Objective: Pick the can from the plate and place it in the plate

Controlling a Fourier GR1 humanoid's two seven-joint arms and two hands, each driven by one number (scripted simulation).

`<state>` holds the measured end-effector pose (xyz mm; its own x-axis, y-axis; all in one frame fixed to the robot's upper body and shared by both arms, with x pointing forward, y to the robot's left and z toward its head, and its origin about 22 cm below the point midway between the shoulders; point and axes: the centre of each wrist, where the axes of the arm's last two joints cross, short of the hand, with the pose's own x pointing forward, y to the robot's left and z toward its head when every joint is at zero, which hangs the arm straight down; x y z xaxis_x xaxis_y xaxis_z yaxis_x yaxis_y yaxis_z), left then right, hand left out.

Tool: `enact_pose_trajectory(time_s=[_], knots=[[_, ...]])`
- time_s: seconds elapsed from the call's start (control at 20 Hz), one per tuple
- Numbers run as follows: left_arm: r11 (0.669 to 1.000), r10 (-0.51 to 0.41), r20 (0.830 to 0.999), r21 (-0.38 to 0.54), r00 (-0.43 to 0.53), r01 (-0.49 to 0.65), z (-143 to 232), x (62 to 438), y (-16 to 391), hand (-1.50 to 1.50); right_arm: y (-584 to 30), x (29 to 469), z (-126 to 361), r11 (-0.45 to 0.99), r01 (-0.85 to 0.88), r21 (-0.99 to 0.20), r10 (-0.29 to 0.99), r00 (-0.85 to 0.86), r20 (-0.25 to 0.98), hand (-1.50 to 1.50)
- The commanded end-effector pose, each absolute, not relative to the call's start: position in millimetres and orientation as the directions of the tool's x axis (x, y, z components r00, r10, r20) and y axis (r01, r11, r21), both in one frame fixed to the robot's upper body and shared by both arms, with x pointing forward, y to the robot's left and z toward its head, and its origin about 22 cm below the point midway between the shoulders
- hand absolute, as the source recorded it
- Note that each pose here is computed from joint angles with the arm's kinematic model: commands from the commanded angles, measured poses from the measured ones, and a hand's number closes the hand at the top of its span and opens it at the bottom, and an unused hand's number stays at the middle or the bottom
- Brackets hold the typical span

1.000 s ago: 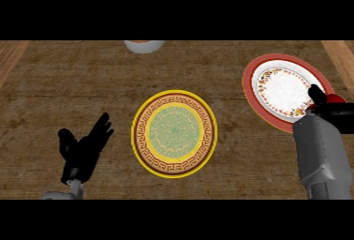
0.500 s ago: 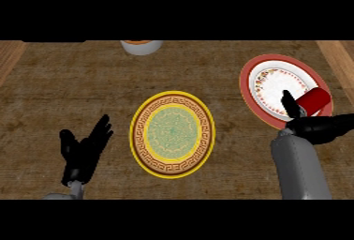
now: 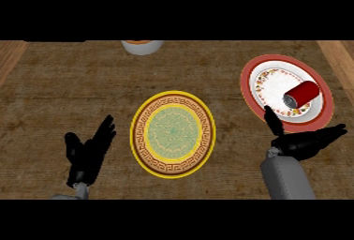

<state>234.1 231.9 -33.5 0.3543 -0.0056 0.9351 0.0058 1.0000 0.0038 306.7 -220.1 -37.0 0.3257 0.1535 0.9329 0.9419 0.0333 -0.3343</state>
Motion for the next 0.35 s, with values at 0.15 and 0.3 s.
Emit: enact_pose_trajectory(time_s=[0.15,0.3], knots=[[1.000,-0.010,0.925,0.010,0.381,0.003,-41,232,240,0.00,-207,286,-47,0.068,0.935,-0.349,0.132,0.338,0.932,-1.50],[1.000,-0.027,0.922,0.020,0.387,0.020,-28,233,260,0.00,-206,295,-40,0.067,0.927,-0.369,0.134,0.358,0.924,-1.50]])
